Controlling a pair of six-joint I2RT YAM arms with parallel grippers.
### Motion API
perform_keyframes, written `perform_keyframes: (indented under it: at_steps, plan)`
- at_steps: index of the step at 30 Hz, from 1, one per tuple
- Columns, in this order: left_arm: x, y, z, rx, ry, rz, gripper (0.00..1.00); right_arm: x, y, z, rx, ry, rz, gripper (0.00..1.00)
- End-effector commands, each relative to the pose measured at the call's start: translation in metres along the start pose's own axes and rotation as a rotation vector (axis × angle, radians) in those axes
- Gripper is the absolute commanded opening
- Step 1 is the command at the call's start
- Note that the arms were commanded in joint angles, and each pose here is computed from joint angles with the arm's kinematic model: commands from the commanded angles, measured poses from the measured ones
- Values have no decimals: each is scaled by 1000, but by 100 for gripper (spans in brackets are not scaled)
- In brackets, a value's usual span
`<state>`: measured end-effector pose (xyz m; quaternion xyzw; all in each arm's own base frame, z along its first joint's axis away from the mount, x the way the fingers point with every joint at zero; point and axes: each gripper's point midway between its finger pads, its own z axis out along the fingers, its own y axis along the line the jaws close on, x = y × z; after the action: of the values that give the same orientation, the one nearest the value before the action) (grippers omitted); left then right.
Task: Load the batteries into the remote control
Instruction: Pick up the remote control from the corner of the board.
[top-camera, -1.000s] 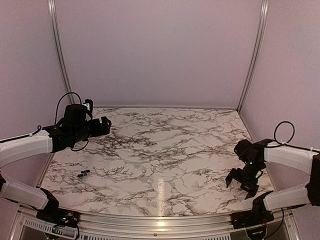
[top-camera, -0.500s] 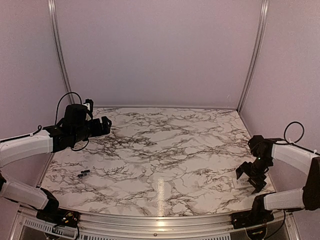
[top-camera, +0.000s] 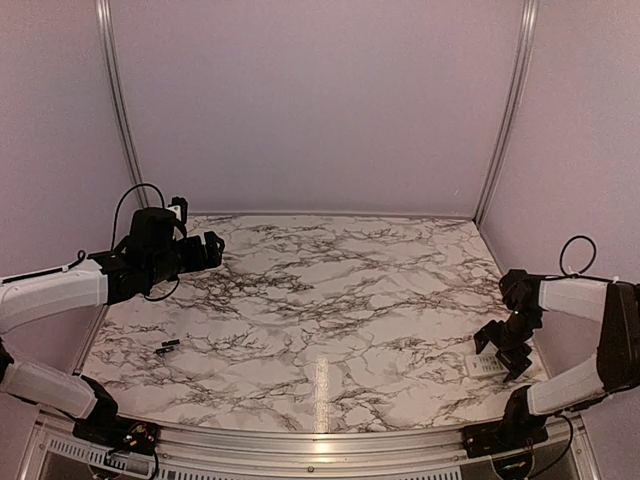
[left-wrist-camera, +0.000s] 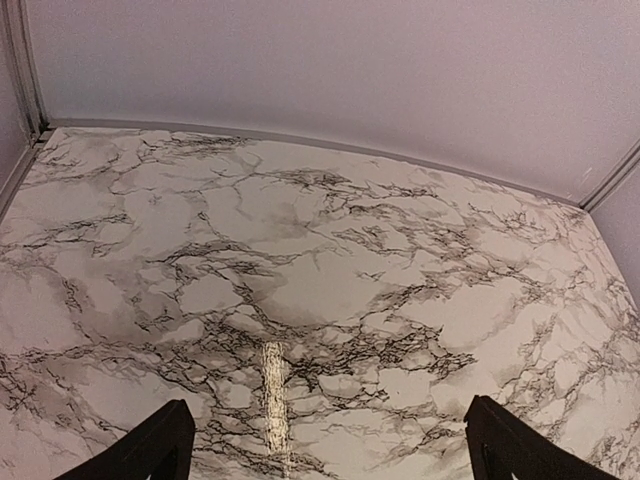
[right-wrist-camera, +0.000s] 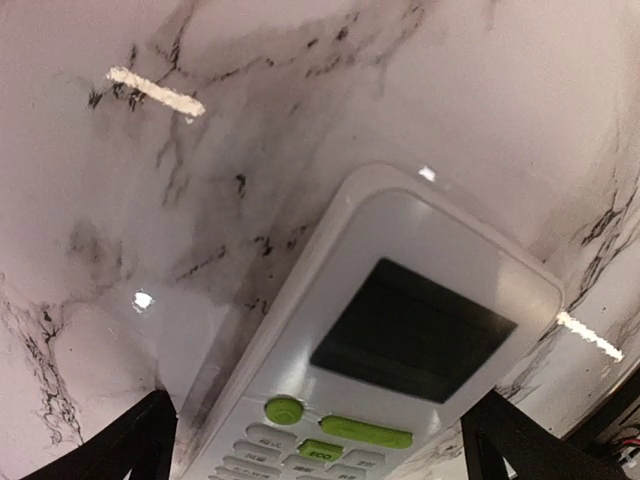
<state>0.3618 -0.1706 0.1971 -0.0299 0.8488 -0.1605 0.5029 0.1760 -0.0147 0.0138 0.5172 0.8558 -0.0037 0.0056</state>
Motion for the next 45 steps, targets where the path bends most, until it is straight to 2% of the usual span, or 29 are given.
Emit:
perform_keyframes:
  at_steps: [1, 6, 10, 13, 18, 26, 31, 38, 45]
  plan:
    - [3, 0, 3, -6, -5, 5, 99, -12, 10, 0, -23, -35, -1, 94]
    - [4, 1, 5, -13, -1, 1, 99, -14, 19, -2, -62, -40, -17, 79]
    - [4, 0, 7, -10, -2, -2, 99, -4, 35, 0, -141, 26, -44, 67]
    - [4, -3, 10, 2, 3, -5, 99, -3, 45, 1, -169, 36, -62, 62]
    - [9, -4, 13, 8, 20, 0, 99, 2, 75, -1, -216, 40, -127, 58]
    - [9, -4, 10, 12, 22, 1, 99, 19, 141, -3, -219, 3, -340, 52]
    - [14, -5, 8, 31, 30, -7, 99, 43, 209, -24, -325, -39, -480, 48]
    - [20, -15, -2, 131, 18, -13, 99, 102, 303, -52, -476, -78, -682, 47]
    - [22, -36, -21, 294, -7, -41, 99, 144, 361, -104, -698, -144, -761, 47]
